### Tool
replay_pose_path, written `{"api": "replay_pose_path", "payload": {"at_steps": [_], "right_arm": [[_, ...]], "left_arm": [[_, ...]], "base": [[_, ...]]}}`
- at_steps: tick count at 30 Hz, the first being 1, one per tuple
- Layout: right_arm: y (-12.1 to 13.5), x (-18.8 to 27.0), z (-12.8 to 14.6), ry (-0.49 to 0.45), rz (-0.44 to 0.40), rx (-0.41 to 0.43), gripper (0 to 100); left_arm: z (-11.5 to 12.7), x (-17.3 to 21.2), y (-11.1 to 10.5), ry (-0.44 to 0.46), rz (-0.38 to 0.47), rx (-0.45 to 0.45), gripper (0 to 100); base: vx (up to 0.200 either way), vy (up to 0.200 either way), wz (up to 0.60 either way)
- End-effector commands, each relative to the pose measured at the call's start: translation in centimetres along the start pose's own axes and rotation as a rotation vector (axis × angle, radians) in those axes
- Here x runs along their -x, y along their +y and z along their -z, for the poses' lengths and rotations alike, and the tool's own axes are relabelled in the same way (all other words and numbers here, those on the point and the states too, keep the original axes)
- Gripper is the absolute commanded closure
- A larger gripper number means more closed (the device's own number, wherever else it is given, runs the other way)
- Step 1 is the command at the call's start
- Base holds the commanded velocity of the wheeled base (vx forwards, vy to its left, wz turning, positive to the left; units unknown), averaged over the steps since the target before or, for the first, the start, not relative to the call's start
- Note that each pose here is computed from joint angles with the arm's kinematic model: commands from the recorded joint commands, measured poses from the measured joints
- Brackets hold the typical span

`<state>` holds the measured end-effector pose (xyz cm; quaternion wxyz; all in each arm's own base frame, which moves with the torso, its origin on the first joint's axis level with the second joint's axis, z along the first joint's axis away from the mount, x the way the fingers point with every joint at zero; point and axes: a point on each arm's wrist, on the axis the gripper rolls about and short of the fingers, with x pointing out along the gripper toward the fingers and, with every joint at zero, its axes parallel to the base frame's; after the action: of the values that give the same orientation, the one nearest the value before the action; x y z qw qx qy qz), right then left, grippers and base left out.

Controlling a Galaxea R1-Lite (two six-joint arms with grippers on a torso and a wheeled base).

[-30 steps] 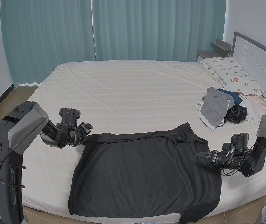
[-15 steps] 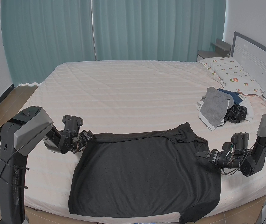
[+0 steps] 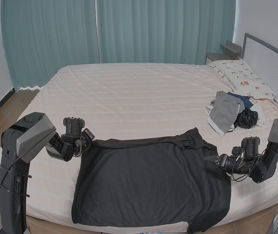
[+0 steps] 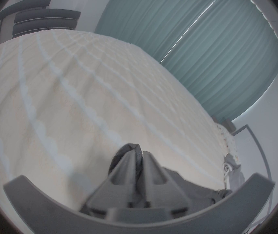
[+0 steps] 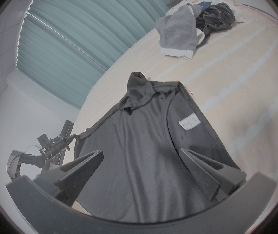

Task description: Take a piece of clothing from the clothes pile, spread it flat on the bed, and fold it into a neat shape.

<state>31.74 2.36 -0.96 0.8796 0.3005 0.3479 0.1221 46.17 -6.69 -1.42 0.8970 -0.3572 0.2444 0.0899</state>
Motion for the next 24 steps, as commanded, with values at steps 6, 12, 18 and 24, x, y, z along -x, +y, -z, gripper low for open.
{"api": "replay_pose_path", "payload": {"at_steps": [6, 12, 18, 24], "right_arm": [[1.3, -1.5, -1.2, -0.055, -0.021, 0.041, 0], [1.7, -3.6, -2.4, -0.112, 0.014, 0.061, 0], [2.5, -7.0, -3.4, -0.121, 0.072, 0.071, 0], [3.0, -9.3, -3.9, -0.073, 0.087, 0.067, 0]], "left_arm": [[-0.6, -0.2, 0.5, -0.026, -0.004, 0.026, 100], [-0.7, -0.5, 0.9, -0.063, 0.028, 0.063, 100], [-0.9, -0.6, 1.6, -0.063, 0.012, 0.069, 100], [-0.7, -0.6, 1.8, -0.056, 0.004, 0.069, 100]], "base": [[0.0, 0.0, 0.0], [0.0, 0.0, 0.0], [0.0, 0.0, 0.0], [0.0, 0.0, 0.0]]}}
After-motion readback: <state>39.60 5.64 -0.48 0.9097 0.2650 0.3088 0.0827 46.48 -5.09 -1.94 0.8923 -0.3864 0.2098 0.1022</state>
